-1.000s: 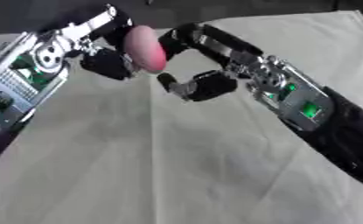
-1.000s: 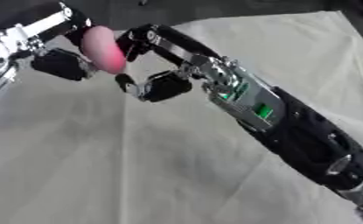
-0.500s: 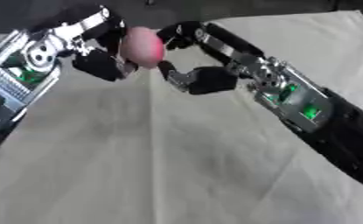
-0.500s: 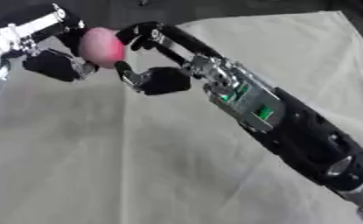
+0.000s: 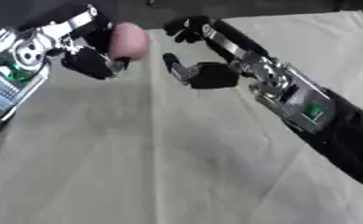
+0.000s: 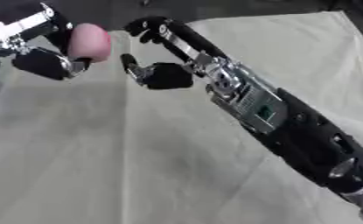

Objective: Pick up the objects with one hand, pass them to the other hand, and then place them into the box on the other side of the table.

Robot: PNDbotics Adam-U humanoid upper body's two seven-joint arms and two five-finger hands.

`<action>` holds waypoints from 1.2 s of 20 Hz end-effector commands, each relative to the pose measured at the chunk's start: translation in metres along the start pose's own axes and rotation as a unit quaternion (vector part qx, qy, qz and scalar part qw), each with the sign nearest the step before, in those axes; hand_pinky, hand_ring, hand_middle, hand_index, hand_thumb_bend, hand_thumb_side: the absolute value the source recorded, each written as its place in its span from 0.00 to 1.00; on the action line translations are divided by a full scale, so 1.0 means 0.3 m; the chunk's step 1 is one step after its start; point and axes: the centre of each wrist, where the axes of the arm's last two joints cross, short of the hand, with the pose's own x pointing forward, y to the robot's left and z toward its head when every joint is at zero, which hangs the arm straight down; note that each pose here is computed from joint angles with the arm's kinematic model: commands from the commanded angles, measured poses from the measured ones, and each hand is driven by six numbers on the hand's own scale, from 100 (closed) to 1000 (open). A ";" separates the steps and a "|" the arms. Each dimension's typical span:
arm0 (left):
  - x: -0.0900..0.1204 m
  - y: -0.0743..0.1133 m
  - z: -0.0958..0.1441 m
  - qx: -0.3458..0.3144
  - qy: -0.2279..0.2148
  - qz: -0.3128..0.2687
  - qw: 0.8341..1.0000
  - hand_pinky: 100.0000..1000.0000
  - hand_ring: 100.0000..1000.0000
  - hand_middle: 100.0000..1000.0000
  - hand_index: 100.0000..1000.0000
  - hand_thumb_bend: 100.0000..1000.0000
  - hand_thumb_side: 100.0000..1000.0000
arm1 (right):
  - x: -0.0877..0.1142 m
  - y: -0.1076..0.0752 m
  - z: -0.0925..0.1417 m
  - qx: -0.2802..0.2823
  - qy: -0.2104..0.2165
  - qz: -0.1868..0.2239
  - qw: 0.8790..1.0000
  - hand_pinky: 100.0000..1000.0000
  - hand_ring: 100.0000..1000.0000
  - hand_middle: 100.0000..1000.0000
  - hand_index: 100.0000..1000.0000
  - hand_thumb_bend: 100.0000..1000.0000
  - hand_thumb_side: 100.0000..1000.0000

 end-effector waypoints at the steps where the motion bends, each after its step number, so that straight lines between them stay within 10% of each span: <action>1: -0.041 0.054 0.018 0.032 0.013 -0.009 0.999 0.69 0.45 0.26 0.25 0.10 0.00 | 0.003 -0.023 0.002 -0.003 -0.004 0.019 1.000 0.84 0.80 0.79 0.85 0.06 0.41; 24: -0.601 0.253 0.321 0.199 0.247 0.000 0.948 0.70 0.46 0.27 0.26 0.11 0.00 | -0.022 -0.017 0.028 0.008 -0.003 0.044 0.999 0.85 0.79 0.78 0.84 0.09 0.41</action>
